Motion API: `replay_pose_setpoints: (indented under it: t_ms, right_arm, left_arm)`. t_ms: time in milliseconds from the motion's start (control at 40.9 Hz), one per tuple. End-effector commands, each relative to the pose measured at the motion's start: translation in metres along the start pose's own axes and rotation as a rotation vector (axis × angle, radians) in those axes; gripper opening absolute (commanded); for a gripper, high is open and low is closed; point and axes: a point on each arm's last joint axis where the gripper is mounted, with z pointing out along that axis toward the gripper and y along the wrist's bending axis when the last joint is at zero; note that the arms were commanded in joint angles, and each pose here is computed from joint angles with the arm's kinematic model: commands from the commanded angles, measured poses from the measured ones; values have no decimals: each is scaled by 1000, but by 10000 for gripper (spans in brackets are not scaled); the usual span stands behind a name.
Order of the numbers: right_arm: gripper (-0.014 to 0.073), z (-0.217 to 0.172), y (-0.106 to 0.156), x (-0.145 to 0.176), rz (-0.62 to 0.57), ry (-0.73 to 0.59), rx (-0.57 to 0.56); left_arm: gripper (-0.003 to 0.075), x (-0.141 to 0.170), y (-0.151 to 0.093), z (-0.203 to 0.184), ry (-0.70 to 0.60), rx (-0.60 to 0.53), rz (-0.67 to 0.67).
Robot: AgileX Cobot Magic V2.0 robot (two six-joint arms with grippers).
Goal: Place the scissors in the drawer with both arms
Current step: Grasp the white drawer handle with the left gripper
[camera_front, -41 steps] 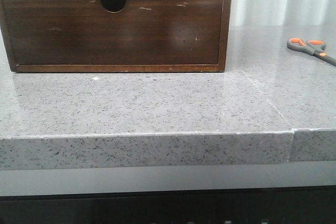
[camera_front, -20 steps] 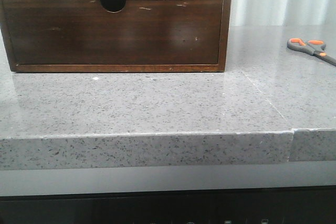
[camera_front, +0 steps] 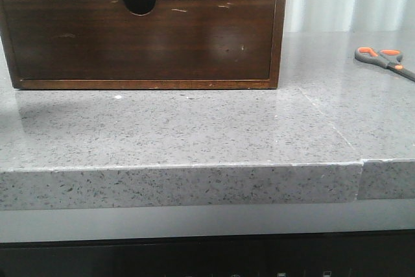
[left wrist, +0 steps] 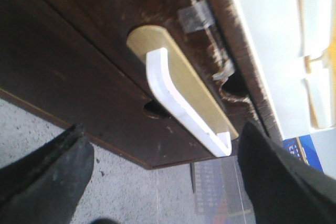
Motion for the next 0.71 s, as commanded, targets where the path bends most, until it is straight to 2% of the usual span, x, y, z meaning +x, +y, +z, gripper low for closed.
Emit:
replay_pose_setpoints:
  t_ms: [0, 244, 416, 513, 684]
  right_arm:
    - [550, -6, -3, -14, -7, -95, 20]
    - [550, -6, -3, -14, -7, -95, 20]
    - [550, -6, -3, -14, -7, -95, 20]
    - [550, -6, -3, -14, -7, -95, 20]
    - [550, -6, -3, -14, -7, -95, 20]
  left_arm:
    - [554, -7, -13, 8, 23, 106, -38]
    - [554, -19, -14, 36, 113, 160, -55]
    - [541, -31, -16, 53, 128, 176, -55]
    - [473, -36, -17, 60, 131, 184, -52]
    - [246, -39, -16, 66, 144, 190, -56]
